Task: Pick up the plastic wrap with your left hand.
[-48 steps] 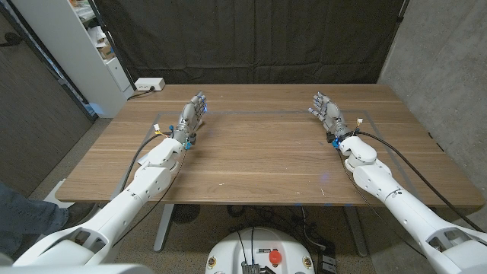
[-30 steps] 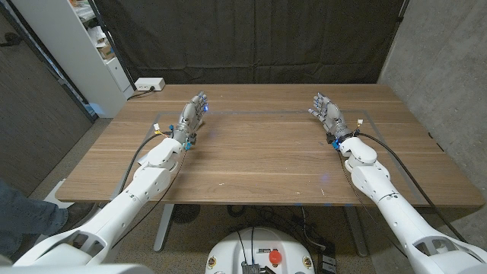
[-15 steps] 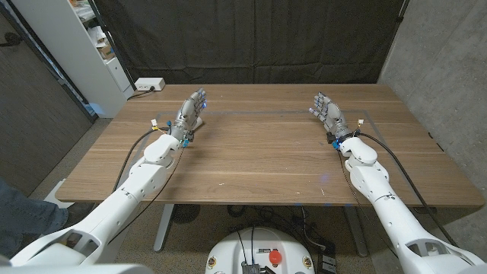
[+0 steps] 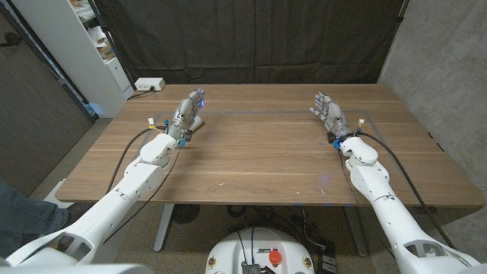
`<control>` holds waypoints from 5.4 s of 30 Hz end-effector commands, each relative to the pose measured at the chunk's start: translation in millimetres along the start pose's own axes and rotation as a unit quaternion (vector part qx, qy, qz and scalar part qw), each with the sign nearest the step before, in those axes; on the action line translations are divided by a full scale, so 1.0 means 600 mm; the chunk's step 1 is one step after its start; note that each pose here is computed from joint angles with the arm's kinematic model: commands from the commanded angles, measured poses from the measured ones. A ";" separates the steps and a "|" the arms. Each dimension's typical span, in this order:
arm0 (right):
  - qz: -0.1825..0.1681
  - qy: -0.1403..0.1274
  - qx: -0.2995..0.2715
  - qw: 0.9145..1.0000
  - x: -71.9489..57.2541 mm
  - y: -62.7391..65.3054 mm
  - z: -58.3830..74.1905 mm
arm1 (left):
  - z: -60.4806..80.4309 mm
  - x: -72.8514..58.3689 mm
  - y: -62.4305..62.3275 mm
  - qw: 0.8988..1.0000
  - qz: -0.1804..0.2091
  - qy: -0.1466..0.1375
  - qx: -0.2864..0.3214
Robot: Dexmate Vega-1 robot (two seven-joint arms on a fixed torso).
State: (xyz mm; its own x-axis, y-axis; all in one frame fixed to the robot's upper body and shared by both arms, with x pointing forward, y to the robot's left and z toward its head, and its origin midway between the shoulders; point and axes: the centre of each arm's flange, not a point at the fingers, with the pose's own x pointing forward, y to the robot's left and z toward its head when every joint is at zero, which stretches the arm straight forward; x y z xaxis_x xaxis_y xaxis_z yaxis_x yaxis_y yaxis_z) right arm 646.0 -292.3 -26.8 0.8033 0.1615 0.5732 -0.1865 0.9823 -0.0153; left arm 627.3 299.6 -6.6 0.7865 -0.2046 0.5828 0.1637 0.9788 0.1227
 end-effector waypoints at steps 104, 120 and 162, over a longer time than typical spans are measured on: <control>0.003 0.007 -0.020 1.000 0.013 0.035 0.006 | 0.098 -0.128 0.070 0.985 -0.021 -0.020 0.167; 0.010 0.012 -0.022 1.000 0.017 0.039 0.004 | 0.111 -0.171 0.092 0.981 0.012 -0.010 0.192; 0.012 0.013 -0.019 1.000 0.025 0.033 0.012 | 0.134 -0.201 0.102 0.953 0.079 -0.006 0.294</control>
State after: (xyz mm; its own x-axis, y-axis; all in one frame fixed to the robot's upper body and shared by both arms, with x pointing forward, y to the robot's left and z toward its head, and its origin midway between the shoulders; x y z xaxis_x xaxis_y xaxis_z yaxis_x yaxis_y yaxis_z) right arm 650.1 -272.7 -12.6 0.8157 0.1870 0.5475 -0.1839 0.9810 -0.0612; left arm 502.9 384.9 -7.0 0.7764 -0.0825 0.6248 -0.2570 0.8638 0.4334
